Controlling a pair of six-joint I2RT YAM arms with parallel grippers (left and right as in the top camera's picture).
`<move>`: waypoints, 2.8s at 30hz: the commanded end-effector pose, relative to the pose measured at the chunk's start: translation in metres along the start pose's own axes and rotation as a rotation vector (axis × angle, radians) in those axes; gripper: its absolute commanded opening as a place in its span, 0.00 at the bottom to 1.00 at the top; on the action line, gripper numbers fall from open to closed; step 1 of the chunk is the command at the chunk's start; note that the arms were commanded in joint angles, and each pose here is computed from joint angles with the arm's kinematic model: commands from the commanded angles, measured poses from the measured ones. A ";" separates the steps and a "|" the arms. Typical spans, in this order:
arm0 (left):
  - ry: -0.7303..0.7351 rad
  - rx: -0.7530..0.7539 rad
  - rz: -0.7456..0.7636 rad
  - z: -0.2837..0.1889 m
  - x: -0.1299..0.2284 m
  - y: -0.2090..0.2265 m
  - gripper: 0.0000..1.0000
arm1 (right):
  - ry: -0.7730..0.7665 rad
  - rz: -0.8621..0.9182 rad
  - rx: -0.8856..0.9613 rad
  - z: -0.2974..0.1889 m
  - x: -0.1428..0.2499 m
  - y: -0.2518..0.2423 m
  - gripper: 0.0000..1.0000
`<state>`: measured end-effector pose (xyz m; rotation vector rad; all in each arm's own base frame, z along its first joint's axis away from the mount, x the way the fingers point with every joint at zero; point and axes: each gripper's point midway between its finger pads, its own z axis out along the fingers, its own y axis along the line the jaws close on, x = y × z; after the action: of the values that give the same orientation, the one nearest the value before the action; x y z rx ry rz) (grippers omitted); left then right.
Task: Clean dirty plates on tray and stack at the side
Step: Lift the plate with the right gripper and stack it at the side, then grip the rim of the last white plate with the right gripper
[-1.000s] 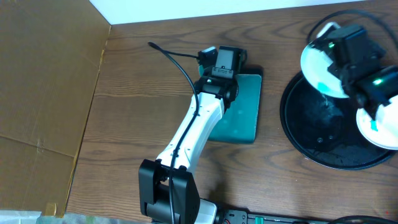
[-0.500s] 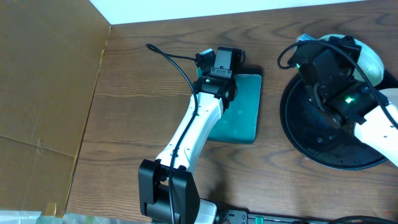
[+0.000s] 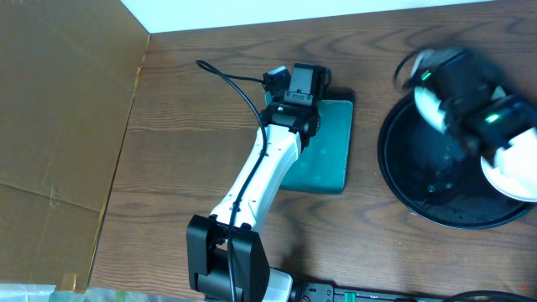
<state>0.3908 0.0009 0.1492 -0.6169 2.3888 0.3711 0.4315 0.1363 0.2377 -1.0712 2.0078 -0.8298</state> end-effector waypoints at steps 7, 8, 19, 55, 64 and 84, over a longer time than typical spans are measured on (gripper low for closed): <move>-0.008 -0.020 -0.014 -0.001 -0.001 0.006 0.07 | -0.125 0.812 -0.417 0.058 0.070 -0.037 0.01; -0.008 -0.020 -0.014 -0.001 -0.001 0.006 0.07 | -0.108 0.889 -0.435 0.064 0.085 -0.041 0.01; 0.005 0.002 -0.015 -0.001 0.001 0.002 0.07 | 0.231 1.612 -0.435 0.139 0.283 -0.043 0.01; 0.006 0.024 -0.022 -0.001 0.000 -0.002 0.07 | 0.942 1.355 -0.287 0.022 0.261 0.050 0.83; 0.006 0.024 -0.021 -0.001 0.000 -0.002 0.07 | 1.012 1.216 -0.320 0.005 0.275 0.057 0.99; -0.001 0.028 -0.026 -0.001 -0.002 -0.003 0.07 | 0.910 1.275 -0.475 0.038 0.304 0.105 0.74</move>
<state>0.3935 -0.0044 0.1483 -0.6128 2.3949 0.3275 0.2997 -0.0831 0.0550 0.6393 3.0226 -0.1084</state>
